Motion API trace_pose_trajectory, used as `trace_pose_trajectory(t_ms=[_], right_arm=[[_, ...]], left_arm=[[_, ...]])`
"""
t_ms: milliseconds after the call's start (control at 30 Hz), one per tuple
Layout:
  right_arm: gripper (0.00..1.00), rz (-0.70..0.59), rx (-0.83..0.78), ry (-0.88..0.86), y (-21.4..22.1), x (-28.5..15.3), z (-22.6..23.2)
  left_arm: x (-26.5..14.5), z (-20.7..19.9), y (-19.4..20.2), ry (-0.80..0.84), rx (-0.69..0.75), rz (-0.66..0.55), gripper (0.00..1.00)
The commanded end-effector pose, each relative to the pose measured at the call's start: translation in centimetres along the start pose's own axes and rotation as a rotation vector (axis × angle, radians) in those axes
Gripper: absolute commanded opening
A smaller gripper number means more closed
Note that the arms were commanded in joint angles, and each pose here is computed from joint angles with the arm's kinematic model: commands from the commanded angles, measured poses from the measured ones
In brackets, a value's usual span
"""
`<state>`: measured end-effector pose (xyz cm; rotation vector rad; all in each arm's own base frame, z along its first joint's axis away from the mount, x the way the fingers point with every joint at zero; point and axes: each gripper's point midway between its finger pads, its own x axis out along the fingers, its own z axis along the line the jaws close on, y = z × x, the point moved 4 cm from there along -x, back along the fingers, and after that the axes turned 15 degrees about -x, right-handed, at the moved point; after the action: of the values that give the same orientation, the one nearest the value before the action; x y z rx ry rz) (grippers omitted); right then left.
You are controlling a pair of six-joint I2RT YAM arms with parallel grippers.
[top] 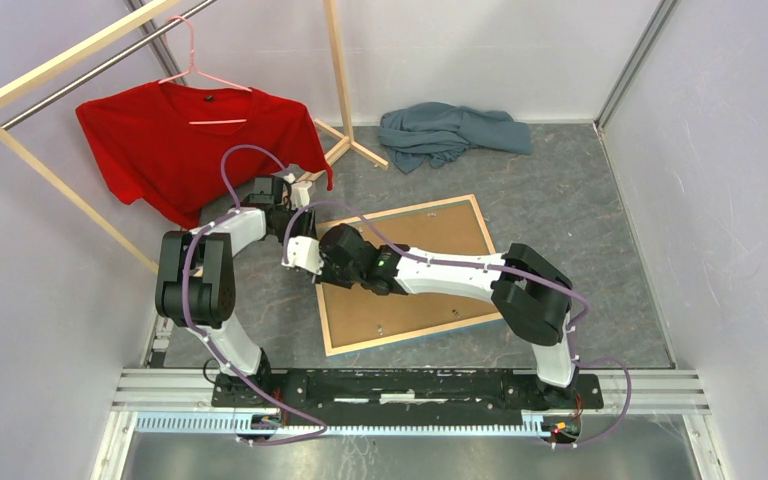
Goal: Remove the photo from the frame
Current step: Release the photo frame item from the photo frame.
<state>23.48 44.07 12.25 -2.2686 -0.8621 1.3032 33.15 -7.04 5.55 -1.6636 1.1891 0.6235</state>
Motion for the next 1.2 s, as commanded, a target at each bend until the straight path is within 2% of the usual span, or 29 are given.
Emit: trace_pose_trajectory(t_ms=[0, 1167], right_arm=[[0.0, 0.006, -0.009, 0.014, 0.0, 0.9, 0.2], [0.0, 0.063, -0.004, 0.071, 1.2, 1.4, -0.2]], left_arm=[[-0.5, -1.0, 0.0, 0.065, 0.027, -0.003, 0.4], [-0.9, -1.0, -0.1, 0.09, 0.015, -0.009, 0.39]])
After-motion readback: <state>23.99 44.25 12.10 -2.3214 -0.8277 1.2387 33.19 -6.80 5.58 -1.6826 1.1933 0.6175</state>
